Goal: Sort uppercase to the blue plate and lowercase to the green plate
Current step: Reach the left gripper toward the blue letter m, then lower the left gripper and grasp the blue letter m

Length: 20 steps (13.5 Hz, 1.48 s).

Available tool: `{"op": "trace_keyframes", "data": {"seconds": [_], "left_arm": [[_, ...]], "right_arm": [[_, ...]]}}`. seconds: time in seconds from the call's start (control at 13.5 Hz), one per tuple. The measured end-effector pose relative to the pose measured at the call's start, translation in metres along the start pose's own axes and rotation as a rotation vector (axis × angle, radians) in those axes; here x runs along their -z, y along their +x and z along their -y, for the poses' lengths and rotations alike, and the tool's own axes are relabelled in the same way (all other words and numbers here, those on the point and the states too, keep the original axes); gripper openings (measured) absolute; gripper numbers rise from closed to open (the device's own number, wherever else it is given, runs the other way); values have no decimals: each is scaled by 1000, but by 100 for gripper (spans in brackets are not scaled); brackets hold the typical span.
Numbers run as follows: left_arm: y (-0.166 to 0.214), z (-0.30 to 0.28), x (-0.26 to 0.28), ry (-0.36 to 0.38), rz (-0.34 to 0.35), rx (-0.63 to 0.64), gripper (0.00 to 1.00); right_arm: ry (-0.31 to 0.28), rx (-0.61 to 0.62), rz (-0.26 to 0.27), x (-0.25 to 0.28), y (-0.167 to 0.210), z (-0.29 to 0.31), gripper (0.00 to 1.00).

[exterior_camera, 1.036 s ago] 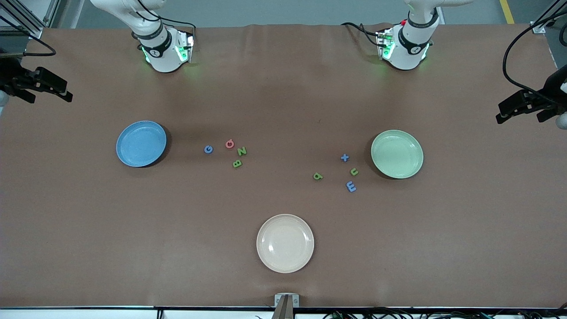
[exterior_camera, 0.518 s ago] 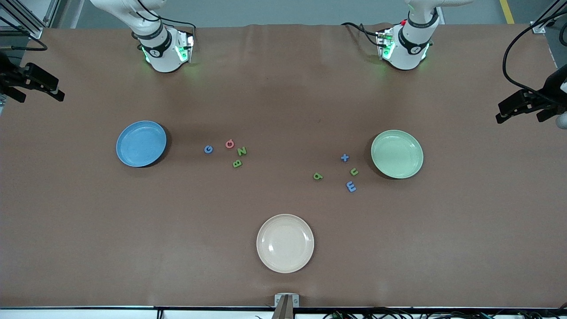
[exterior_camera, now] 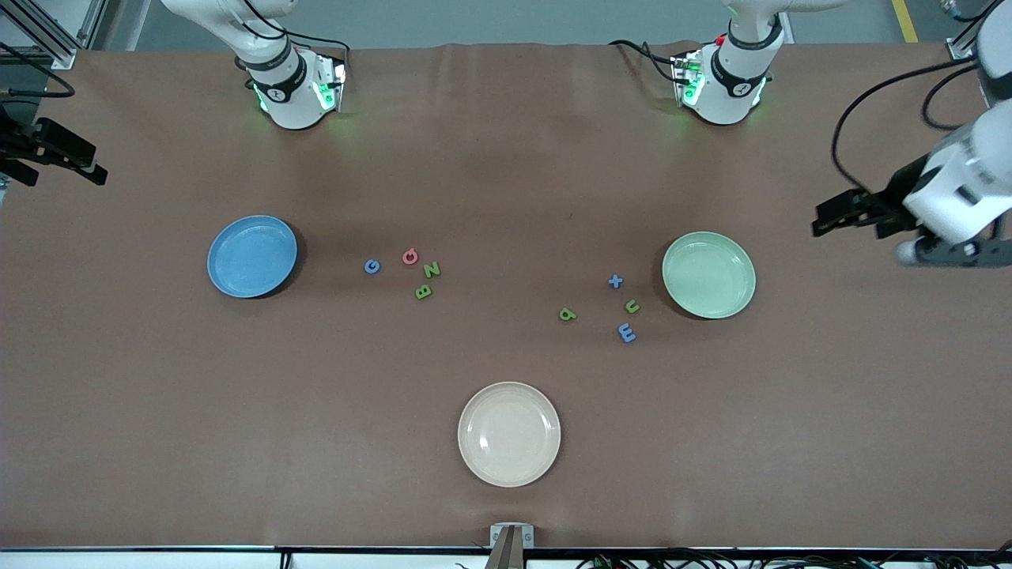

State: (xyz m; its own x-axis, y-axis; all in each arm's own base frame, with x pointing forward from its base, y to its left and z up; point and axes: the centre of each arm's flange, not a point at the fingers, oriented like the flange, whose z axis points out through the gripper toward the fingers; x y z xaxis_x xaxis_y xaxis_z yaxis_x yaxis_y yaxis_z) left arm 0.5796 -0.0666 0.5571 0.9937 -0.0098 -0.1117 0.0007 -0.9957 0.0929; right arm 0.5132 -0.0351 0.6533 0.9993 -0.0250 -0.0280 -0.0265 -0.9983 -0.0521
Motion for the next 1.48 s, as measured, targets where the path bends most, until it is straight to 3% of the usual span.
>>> {"op": "trace_keyframes", "data": {"seconds": [0.52,0.89,1.11,1.48], "left_arm": [[61,-110,-129,-39,-17,170,100],[78,-170,-248,35,-20,365,100],[83,-193,-317,44,-46,468,100],[87,-186,-343,23,-66,494,98]], "right_arm": [[6,1,39,-13,2,1,100],[10,-8,39,-13,2,-4,100],[9,-5,32,-13,2,-4,100],[-3,18,15,-11,4,-5,100]]}}
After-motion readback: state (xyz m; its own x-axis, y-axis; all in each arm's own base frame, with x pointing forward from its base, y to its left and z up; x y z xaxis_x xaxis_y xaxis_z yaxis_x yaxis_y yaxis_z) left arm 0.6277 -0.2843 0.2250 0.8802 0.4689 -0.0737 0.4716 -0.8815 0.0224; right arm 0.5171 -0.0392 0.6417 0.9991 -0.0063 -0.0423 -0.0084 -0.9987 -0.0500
